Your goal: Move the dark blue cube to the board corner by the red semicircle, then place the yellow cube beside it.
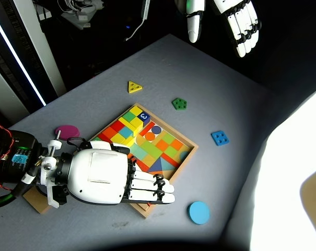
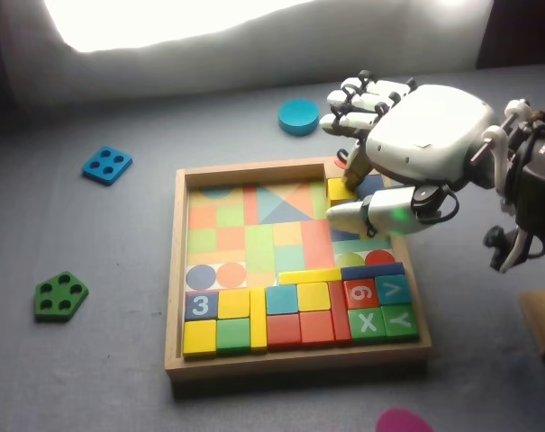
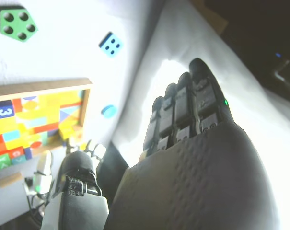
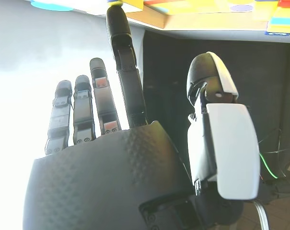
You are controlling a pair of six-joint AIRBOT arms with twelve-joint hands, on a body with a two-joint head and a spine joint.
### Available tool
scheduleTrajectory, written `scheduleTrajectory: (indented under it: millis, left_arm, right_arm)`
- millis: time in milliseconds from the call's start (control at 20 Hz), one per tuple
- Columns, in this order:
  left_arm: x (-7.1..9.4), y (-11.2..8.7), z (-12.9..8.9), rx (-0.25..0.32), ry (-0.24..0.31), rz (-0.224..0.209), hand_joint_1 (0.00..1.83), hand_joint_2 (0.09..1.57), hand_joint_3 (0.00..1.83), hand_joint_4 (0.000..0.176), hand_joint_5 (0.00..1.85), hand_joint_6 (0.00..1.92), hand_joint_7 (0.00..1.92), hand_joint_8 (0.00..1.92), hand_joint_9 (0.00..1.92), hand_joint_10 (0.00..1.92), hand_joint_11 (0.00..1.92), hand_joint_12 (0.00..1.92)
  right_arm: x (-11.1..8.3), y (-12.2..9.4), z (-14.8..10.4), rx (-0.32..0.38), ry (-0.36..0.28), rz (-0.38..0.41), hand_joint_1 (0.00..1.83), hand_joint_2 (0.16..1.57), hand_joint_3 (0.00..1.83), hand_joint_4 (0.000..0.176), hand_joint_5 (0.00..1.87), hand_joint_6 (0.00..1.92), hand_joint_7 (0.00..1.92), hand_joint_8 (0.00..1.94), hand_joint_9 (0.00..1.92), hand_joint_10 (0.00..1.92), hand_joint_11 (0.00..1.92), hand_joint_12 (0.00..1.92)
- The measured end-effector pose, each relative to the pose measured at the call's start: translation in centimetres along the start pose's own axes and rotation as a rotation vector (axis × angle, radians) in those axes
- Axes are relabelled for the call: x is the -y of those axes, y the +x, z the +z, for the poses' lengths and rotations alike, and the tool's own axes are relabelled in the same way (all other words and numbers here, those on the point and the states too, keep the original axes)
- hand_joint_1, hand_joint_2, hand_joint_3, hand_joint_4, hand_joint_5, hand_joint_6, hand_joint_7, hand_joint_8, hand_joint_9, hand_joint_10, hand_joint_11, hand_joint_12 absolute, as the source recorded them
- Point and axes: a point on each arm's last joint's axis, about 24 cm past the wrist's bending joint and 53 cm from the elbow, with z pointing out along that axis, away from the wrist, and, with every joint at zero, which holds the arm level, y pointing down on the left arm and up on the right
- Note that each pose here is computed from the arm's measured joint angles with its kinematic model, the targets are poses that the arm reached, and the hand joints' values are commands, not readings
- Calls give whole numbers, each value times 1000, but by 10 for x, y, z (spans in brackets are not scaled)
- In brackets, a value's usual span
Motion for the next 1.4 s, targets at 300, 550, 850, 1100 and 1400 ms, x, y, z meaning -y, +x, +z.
scheduleTrajectory:
  millis: [300, 550, 850, 1100, 1400]
  left_arm:
    - [0, 0, 0, 0, 0, 0, 0, 1155, 0, 0, 7, 0, 29, 0, 33, 0, 0, 304]
    - [0, 0, 0, 0, -1, 1, 0, 1159, 0, 0, 40, 6, 68, 7, 54, 4, 0, 381]
    - [0, 0, 0, -1, 1, -1, 0, 1182, 4, 0, 178, 20, 258, 22, 266, 39, 0, 909]
    - [0, 0, 0, 0, -1, 0, 0, 1232, 3, 0, 469, 31, 618, 16, 684, 66, 193, 1330]
    - [0, -1, 0, 2, 1, -5, 22, 1270, 1, 0, 1006, 49, 1102, 174, 766, 913, 366, 1551]
  right_arm:
    - [-3, -49, 0, 118, -11, 13, 0, 1200, 1, 0, 925, 5, 229, 11, 23, 10, 0, 0]
    - [-3, -77, -27, 150, -12, 29, 0, 1211, 6, 0, 925, 5, 252, 17, 34, 14, 0, 0]
    - [-15, -86, -84, 136, -18, 36, 75, 1204, 0, 0, 983, 10, 626, 48, 416, 119, 0, 1199]
    - [-26, -87, -111, 128, -23, 35, 98, 1195, 0, 0, 1032, 30, 1044, 107, 682, 951, 256, 1729]
    - [-45, -79, -110, 111, -58, 40, 27, 1222, 11, 0, 1020, 893, 1099, 1084, 923, 1650, 604, 1921]
